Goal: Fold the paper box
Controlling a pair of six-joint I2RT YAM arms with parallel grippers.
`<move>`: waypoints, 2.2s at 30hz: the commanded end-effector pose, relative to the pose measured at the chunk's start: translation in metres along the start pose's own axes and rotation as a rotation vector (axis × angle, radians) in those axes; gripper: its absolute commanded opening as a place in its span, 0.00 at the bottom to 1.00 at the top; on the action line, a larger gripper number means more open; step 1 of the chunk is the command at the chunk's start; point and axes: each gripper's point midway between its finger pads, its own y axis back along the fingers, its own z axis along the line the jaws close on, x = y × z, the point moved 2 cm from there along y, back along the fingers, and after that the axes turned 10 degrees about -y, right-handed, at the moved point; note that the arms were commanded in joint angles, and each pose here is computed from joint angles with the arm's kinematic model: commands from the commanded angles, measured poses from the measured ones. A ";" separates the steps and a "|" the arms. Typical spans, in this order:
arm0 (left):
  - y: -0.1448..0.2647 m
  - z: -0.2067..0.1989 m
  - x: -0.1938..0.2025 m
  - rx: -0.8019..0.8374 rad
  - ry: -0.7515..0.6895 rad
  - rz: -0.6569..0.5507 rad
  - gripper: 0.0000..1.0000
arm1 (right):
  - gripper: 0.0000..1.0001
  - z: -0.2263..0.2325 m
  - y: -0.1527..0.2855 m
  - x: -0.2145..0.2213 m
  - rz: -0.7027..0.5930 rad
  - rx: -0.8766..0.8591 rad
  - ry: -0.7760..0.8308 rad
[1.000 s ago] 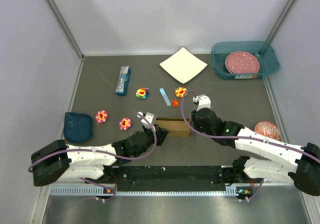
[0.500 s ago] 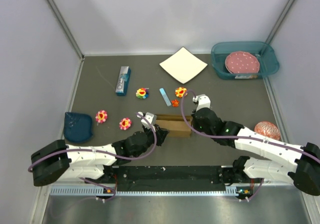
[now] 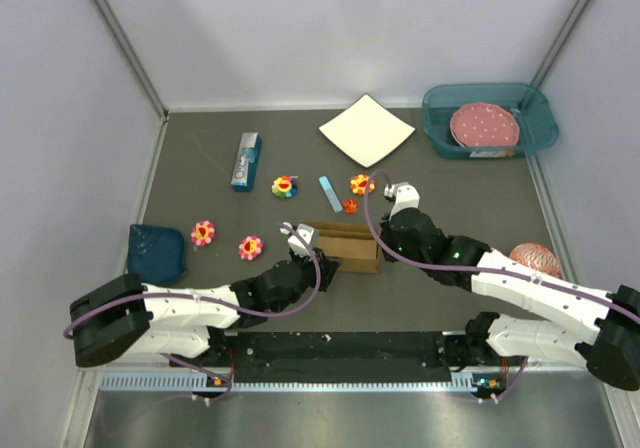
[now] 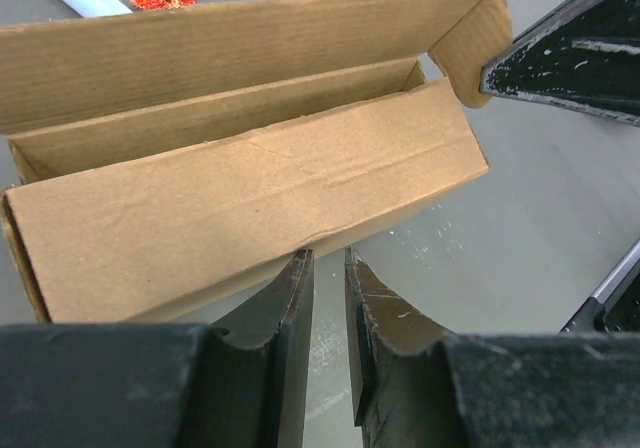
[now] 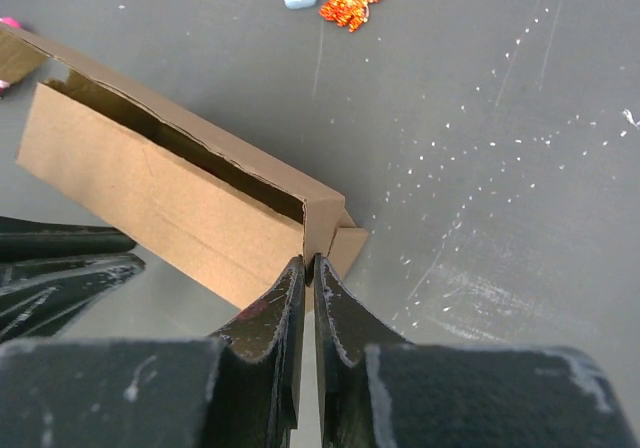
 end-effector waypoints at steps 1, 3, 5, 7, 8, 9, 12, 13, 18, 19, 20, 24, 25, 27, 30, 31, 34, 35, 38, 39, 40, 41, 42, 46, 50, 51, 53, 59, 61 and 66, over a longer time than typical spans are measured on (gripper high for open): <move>-0.006 -0.010 -0.024 0.013 0.025 -0.072 0.24 | 0.06 0.025 0.008 -0.018 -0.009 -0.072 -0.041; -0.007 -0.010 -0.022 0.011 0.023 -0.067 0.24 | 0.06 0.026 0.007 -0.016 0.001 -0.076 -0.042; -0.007 -0.009 -0.020 0.008 0.020 -0.063 0.24 | 0.06 0.026 0.006 -0.015 0.007 -0.071 -0.041; -0.008 -0.010 -0.021 0.011 0.025 -0.066 0.24 | 0.06 0.024 0.003 -0.011 0.016 -0.062 -0.039; -0.008 -0.011 -0.020 0.013 0.022 -0.064 0.24 | 0.05 0.024 0.002 -0.010 0.019 -0.058 -0.041; -0.009 -0.010 -0.020 0.011 0.022 -0.063 0.24 | 0.05 0.023 0.002 -0.009 0.022 -0.055 -0.044; -0.009 -0.012 -0.021 0.017 0.020 -0.064 0.24 | 0.05 0.021 -0.001 -0.004 0.036 -0.046 -0.056; -0.010 -0.012 -0.022 0.017 0.020 -0.065 0.24 | 0.05 0.021 -0.001 -0.002 0.041 -0.045 -0.056; -0.011 -0.013 -0.020 0.021 0.020 -0.063 0.24 | 0.04 0.021 -0.003 0.001 0.053 -0.045 -0.070; -0.011 -0.013 -0.022 0.022 0.023 -0.069 0.24 | 0.04 0.021 -0.003 0.002 0.054 -0.046 -0.070; -0.010 -0.014 -0.025 0.029 0.029 -0.082 0.25 | 0.04 0.022 -0.003 0.002 0.056 -0.048 -0.067; -0.004 -0.018 -0.039 0.051 0.058 -0.133 0.25 | 0.04 0.020 -0.004 0.004 0.059 -0.040 -0.064; -0.002 -0.019 -0.043 0.057 0.063 -0.145 0.25 | 0.04 0.019 -0.004 0.003 0.055 -0.038 -0.066; 0.002 -0.021 -0.054 0.069 0.076 -0.177 0.25 | 0.04 0.019 -0.005 0.004 0.057 -0.036 -0.061; 0.006 -0.022 -0.066 0.077 0.077 -0.210 0.25 | 0.04 0.018 -0.006 0.004 0.059 -0.030 -0.057; 0.007 -0.022 -0.069 0.076 0.077 -0.217 0.26 | 0.04 0.019 -0.007 0.006 0.064 -0.031 -0.054; 0.002 -0.015 -0.065 0.024 0.054 -0.209 0.26 | 0.04 0.018 -0.007 0.005 0.063 -0.029 -0.058; 0.000 -0.013 -0.063 0.012 0.047 -0.204 0.26 | 0.04 0.019 -0.007 0.005 0.060 -0.031 -0.056; -0.008 -0.010 -0.051 -0.010 0.008 -0.168 0.25 | 0.04 0.020 -0.008 0.004 0.061 -0.032 -0.057; -0.010 -0.009 -0.047 -0.018 0.003 -0.159 0.25 | 0.04 0.022 -0.007 0.003 0.061 -0.038 -0.058; -0.013 -0.006 -0.041 -0.032 -0.006 -0.142 0.25 | 0.04 0.022 -0.007 0.003 0.062 -0.040 -0.058; -0.014 -0.004 -0.039 -0.044 -0.007 -0.145 0.25 | 0.04 0.022 -0.007 0.003 0.064 -0.042 -0.060; -0.016 -0.004 -0.038 -0.049 -0.008 -0.147 0.25 | 0.04 0.023 -0.008 0.004 0.067 -0.043 -0.061; -0.023 -0.003 -0.030 -0.057 -0.023 -0.133 0.25 | 0.04 0.024 -0.007 0.004 0.071 -0.052 -0.073; -0.029 -0.004 -0.025 -0.061 -0.021 -0.126 0.25 | 0.03 0.030 -0.005 0.005 0.083 -0.078 -0.097; -0.030 -0.005 -0.025 -0.061 -0.020 -0.126 0.25 | 0.03 0.030 -0.005 0.006 0.085 -0.080 -0.101; -0.032 -0.004 -0.022 -0.065 -0.017 -0.119 0.25 | 0.03 0.031 -0.005 0.008 0.093 -0.085 -0.118; -0.034 -0.004 -0.020 -0.072 -0.014 -0.116 0.25 | 0.01 0.036 -0.005 0.015 0.121 -0.104 -0.180; -0.034 -0.004 -0.020 -0.071 -0.013 -0.114 0.25 | 0.00 0.036 -0.006 0.018 0.130 -0.107 -0.197; -0.033 -0.003 -0.018 -0.070 -0.008 -0.113 0.25 | 0.00 0.040 -0.007 0.018 0.132 -0.111 -0.247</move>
